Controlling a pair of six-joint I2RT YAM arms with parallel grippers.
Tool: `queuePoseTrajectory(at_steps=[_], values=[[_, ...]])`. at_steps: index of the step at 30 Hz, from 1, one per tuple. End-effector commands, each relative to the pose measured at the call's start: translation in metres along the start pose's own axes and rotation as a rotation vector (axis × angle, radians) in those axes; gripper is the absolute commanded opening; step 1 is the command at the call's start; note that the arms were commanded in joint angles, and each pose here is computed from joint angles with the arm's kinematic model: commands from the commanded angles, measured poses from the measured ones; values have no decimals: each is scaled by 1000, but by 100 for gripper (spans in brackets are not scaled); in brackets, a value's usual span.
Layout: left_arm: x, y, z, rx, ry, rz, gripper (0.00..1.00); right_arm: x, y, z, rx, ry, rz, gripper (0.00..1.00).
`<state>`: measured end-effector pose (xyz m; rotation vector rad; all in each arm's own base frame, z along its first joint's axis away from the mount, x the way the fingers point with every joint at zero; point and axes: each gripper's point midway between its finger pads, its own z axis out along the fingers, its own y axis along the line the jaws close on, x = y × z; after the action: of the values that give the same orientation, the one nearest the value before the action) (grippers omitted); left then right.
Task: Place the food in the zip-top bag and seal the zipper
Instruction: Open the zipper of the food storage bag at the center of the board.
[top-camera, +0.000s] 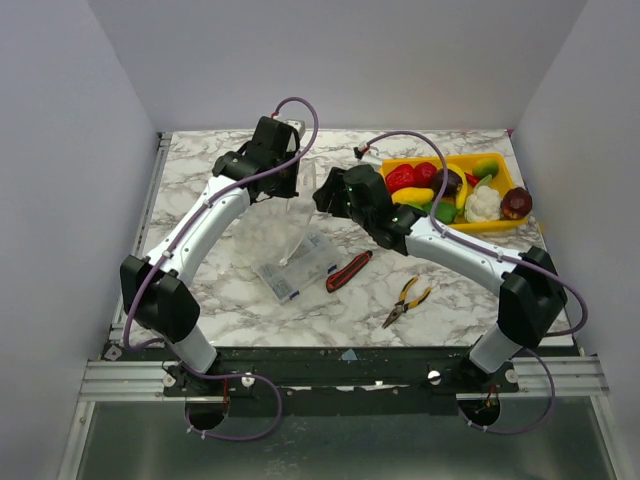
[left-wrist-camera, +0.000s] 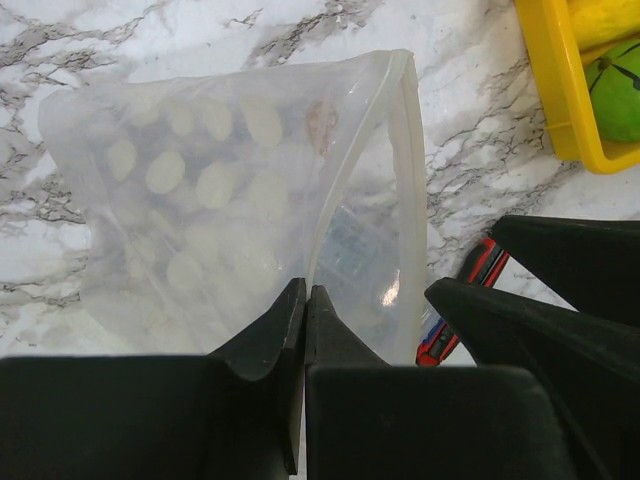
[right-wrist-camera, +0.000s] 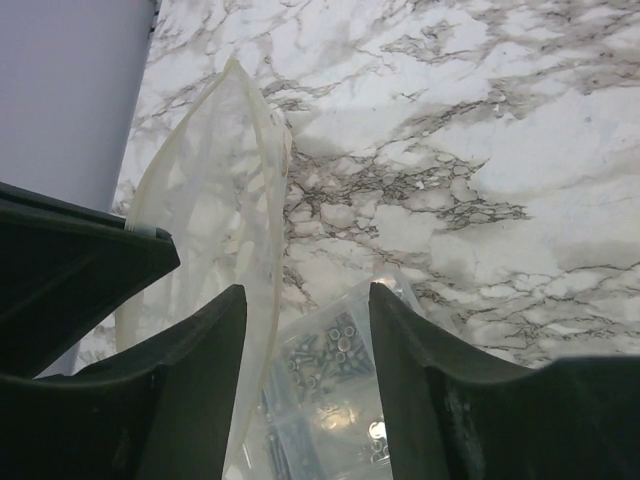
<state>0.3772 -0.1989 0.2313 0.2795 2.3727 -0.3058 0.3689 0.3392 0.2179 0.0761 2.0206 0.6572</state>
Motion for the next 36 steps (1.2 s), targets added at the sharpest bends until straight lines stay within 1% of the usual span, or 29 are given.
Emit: queuePoseTrajectory(at_steps=[1, 2, 6, 8, 9, 10, 12, 13, 14, 15, 16, 20, 23, 26, 28, 29, 32, 33, 34, 35, 36], values=[[-2, -5, -2, 29, -10, 18, 0, -4, 6, 8, -22, -55, 48, 53], [-3, -5, -2, 29, -10, 18, 0, -2, 7, 9, -35, -53, 55, 54], [-2, -11, -3, 62, -10, 18, 0, 1, 14, 18, -67, -53, 61, 67], [-2, -11, -2, 63, -6, 17, 0, 4, 13, 24, -52, -48, 69, 70], [-1, -12, -1, 68, -3, 15, 0, 7, 11, 28, -37, -40, 80, 70], [-1, -13, 0, 70, -2, 15, 0, 9, 9, 32, -12, -32, 94, 63], [0, -12, 2, 66, 5, 17, 0, 13, 3, 36, 34, -18, 128, 34], [0, -11, 2, 60, 2, 18, 3, 15, 2, 37, 40, -15, 144, 31], [0, -11, 2, 57, 1, 20, 4, 15, 4, 38, 33, -14, 152, 27], [0, -9, 3, 51, 0, 20, 7, 15, 6, 39, 25, -13, 161, 15], [0, -7, 4, 39, 0, 22, 9, 14, 8, 39, 27, -13, 181, 1], [1, 5, 8, -25, -1, 34, 19, 3, 15, 36, 30, -23, 254, 1], [3, 7, 8, -39, 1, 39, 32, 0, 18, 34, 35, -21, 295, 1], [4, 9, 5, -58, 10, 41, 35, 1, 19, 37, 47, -7, 304, 1], [7, 11, 3, -66, 27, 32, 35, 1, 20, 37, 53, -1, 305, 1], [10, 11, 2, -66, 34, 30, 31, 0, 21, 36, 49, -1, 305, 1], [22, 18, 0, -89, 50, 22, 10, -2, 22, 35, 43, -1, 286, 1], [26, 21, 0, -102, 54, 26, 4, -1, 21, 35, 44, 5, 261, 6], [28, 25, 0, -120, 53, 25, 0, 0, 20, 37, 48, 12, 224, 22], [29, 28, -1, -132, 55, 31, 0, 3, 17, 38, 56, 22, 164, 42], [28, 30, -3, -140, 54, 36, 0, 4, 9, 39, 85, 24, 102, 60]])
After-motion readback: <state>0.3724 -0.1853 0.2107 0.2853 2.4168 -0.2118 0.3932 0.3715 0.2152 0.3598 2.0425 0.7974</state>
